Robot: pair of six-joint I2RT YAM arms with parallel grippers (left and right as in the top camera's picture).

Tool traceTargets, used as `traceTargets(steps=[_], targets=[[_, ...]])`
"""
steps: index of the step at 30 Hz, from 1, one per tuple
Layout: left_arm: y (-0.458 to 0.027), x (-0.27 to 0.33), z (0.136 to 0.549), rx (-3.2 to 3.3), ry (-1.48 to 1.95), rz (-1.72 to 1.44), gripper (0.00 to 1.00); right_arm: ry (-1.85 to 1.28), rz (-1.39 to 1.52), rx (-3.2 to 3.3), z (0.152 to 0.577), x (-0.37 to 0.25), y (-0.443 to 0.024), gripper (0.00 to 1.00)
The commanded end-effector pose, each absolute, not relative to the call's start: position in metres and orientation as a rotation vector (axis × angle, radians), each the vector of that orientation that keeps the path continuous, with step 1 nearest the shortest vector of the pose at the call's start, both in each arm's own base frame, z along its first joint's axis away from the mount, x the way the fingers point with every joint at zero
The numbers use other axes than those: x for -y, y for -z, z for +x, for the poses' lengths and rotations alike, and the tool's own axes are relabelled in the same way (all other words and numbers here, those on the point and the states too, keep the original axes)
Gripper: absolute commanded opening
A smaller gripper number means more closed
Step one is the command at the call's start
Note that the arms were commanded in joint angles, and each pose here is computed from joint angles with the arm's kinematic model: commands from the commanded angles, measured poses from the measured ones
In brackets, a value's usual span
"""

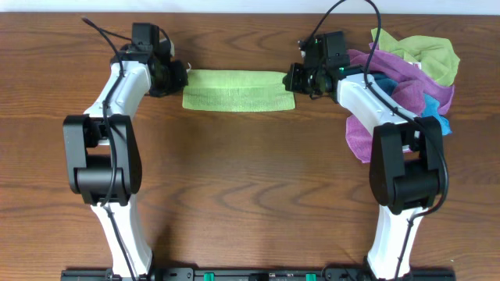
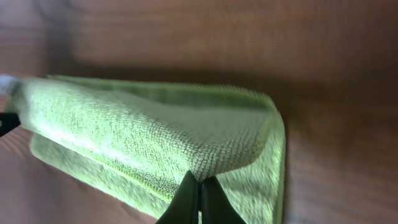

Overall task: Fold the cloth
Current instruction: 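Lower the folded strip and open both grippers, then grasp the strip's right end with the right gripper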

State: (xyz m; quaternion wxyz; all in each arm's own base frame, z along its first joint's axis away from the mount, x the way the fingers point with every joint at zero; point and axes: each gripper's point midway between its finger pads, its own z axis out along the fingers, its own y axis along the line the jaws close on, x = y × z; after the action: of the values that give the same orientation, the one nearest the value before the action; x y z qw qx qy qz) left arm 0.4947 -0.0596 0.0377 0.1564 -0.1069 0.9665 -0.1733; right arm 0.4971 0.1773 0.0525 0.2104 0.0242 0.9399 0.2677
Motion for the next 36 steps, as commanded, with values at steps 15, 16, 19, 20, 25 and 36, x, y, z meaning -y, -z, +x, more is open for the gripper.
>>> traceTargets(steps=[15, 16, 19, 20, 25, 36], targets=[[-0.116, 0.037, 0.512, -2.686, 0.462, -0.172, 0.54, -0.782, 0.050, -2.556, 0.504, -0.163, -0.096, 0.11], [-0.131, 0.038, 0.517, -2.655, 0.465, -0.115, 0.31, -0.779, 0.029, -2.518, 0.509, -0.163, -0.111, 0.01], [-0.150, 0.052, 0.524, -2.602, 0.480, -0.002, 0.05, -0.698, -0.103, -2.412, 0.519, -0.167, -0.144, 0.01], [-0.147, 0.057, 0.525, -2.607, 0.459, 0.016, 0.06, -0.645, -0.102, -2.410, 0.521, -0.167, -0.143, 0.01], [-0.101, 0.082, 0.519, -2.699, 0.315, 0.082, 0.06, -0.494, -0.126, -2.485, 0.515, -0.180, -0.111, 0.01], [-0.017, 0.098, 0.507, -2.868, 0.225, 0.065, 0.06, -0.421, -0.133, -2.610, 0.508, -0.191, -0.042, 0.01]])
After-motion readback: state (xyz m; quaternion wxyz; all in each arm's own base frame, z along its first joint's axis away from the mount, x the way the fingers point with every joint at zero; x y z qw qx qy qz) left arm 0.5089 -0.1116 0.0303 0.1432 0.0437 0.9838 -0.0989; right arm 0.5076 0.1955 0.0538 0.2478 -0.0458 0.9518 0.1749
